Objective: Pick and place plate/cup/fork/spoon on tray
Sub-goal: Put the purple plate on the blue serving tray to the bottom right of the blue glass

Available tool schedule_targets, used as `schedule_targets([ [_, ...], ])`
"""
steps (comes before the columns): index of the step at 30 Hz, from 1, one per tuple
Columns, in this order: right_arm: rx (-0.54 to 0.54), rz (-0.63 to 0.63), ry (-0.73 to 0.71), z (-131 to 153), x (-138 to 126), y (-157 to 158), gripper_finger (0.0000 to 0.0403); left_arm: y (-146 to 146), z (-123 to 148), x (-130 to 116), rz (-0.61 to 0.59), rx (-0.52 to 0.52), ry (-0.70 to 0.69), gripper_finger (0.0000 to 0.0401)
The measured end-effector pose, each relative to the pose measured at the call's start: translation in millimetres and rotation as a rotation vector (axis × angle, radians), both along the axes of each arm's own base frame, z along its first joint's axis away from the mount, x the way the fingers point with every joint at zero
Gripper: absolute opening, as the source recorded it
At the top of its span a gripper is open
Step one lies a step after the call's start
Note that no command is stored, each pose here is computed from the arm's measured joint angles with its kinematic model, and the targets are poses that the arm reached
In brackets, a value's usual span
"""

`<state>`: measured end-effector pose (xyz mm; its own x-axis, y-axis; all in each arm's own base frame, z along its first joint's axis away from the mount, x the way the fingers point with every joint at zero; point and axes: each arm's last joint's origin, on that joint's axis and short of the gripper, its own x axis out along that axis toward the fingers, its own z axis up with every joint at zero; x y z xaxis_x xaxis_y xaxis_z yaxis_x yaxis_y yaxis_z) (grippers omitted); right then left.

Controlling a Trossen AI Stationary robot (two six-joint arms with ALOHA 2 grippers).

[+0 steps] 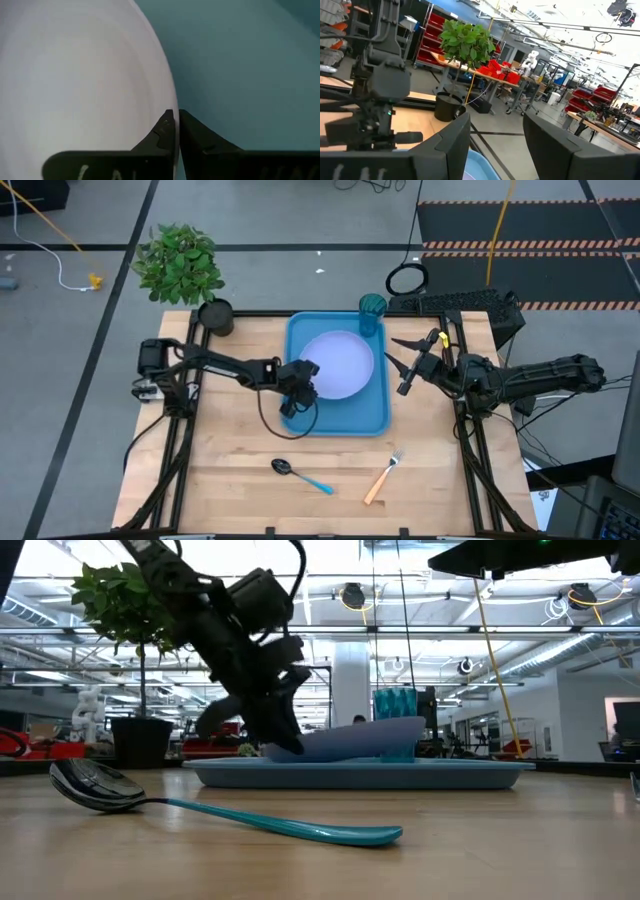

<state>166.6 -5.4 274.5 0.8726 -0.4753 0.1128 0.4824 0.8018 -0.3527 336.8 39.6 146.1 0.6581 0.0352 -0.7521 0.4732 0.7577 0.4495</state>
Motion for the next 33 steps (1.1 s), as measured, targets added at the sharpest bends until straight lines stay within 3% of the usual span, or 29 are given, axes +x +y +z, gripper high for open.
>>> schedule_targets([
  [9, 0.0, 0.011, 0.001, -0.1, 0.1, 1.9, 0.0176, 12.3, -15.3, 5.4, 0.036, 0.016, -0.004, 0.0037],
  [16, -0.013, 0.027, 0.007, -0.1, 0.2, 4.8, 0.0176, 16.5, -9.4, 7.6, 0.094, 0.064, -0.05, 0.004],
  [28, 0.011, 0.03, -0.01, 0.4, 0.1, 4.8, 0.0176, 15.6, -8.9, 8.1, 0.101, 0.057, -0.056, 0.0044],
  [33, 0.058, 0.039, -0.034, 0.2, 0.2, 4.9, 0.0176, 16.0, -6.1, 10.7, 0.111, 0.052, -0.097, 0.008],
])
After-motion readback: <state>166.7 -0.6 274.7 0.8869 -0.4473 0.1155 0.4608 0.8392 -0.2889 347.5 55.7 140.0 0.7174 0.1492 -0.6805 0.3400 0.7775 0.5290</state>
